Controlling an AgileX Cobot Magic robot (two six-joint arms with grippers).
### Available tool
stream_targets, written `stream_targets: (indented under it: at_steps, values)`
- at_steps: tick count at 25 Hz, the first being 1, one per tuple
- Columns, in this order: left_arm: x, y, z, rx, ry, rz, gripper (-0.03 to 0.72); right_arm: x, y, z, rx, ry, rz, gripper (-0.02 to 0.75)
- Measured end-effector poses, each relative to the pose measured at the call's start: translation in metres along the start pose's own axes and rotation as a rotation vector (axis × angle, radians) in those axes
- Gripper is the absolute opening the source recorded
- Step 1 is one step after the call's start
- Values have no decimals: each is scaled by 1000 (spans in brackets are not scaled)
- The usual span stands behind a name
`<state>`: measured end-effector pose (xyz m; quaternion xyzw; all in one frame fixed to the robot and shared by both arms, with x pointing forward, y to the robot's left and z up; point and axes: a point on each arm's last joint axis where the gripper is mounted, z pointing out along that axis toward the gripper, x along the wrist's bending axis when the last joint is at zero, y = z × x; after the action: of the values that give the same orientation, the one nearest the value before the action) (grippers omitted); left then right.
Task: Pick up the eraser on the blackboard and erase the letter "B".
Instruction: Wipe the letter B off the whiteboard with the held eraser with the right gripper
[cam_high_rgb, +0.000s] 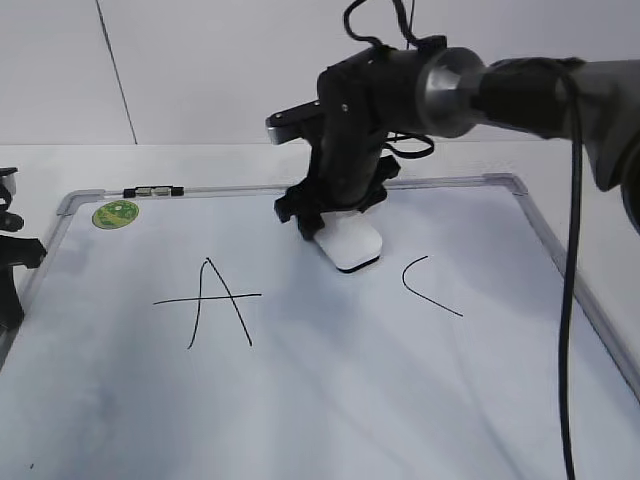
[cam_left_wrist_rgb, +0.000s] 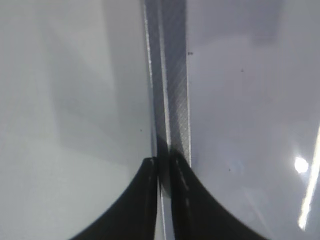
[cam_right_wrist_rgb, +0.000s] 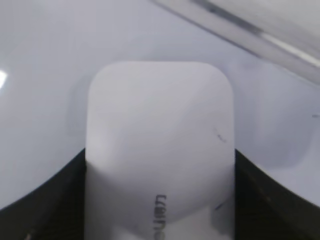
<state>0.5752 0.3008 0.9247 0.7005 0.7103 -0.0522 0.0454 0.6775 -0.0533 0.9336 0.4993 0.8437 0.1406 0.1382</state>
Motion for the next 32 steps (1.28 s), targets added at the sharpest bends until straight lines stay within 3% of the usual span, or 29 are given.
stream_targets:
  at_steps: [6,10,13,18,23,28,32]
  values:
    - [0,0,0,-2,0,0,45,-65,-4,5,7,-53,126,548]
    - [0,0,0,-2,0,0,45,-80,-6,5,1,-52,159,545]
    - [0,0,0,-2,0,-2,45,-80,-6,6,4,-32,157,545]
    - [0,0,0,2,2,0,45,-74,-6,1,12,99,150,544]
    - [0,0,0,0,2,-2,45,-41,-6,-9,78,186,123,544]
    - [0,0,0,0,2,-2,45,-5,-5,-12,87,214,57,544]
    - [0,0,0,0,2,-2,45,1,-4,-13,86,207,60,544]
